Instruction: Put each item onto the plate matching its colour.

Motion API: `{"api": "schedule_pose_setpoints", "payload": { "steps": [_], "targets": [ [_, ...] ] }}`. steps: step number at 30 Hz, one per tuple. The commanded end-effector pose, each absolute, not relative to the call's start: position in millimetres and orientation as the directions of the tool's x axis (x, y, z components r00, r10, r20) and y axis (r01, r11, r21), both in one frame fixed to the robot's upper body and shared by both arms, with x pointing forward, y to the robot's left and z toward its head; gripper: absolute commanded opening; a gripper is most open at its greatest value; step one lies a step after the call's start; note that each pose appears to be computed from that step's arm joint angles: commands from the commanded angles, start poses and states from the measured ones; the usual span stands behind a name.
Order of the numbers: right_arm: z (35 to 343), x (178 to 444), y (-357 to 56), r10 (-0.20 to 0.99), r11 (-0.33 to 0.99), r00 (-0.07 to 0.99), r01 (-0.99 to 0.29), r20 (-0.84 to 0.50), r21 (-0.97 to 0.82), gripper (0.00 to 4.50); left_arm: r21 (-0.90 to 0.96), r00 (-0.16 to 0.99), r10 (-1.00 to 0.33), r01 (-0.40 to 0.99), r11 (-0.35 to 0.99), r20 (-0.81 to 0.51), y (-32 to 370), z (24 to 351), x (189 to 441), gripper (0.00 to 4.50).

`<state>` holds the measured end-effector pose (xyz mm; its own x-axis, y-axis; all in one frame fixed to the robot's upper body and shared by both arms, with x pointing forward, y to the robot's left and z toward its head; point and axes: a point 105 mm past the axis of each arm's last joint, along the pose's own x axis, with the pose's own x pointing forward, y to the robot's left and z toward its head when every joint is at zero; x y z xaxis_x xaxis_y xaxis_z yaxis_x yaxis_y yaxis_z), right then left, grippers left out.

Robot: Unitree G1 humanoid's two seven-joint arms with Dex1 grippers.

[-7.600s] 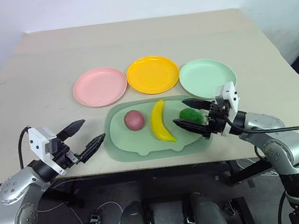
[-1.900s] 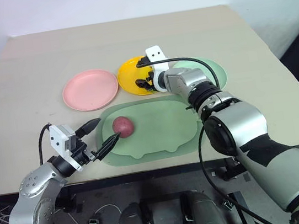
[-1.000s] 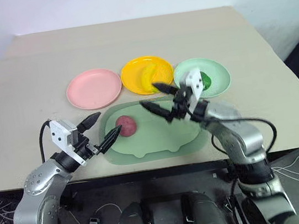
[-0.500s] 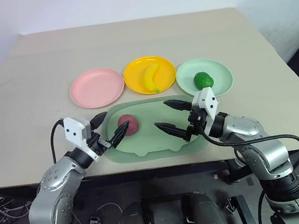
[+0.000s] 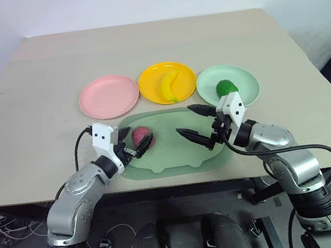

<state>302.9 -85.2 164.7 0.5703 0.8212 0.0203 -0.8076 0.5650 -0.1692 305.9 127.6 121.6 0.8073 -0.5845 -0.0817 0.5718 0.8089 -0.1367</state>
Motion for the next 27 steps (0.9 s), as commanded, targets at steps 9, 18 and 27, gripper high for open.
{"api": "schedule_pose_setpoints", "payload": {
  "steps": [9,18,27],
  "targets": [
    [177.0,307.3,-90.2,0.799,0.594,0.599,-0.772,0.055,-0.225,3.95,-0.126,0.784,-0.618,0.608,0.784,-0.062,118.4,125.9,318.1,4.50],
    [176.8,310.9,-92.3,0.791,0.601,0.611,-0.762,0.041,-0.240,3.99,-0.134,0.775,-0.629,0.618,0.774,-0.057,116.5,128.2,318.5,3.37],
    [177.9,310.5,-85.9,0.807,0.581,0.589,-0.779,0.045,-0.233,3.99,-0.045,0.877,-0.477,0.480,0.876,0.061,159.7,170.3,331.8,3.37]
  ]
}}
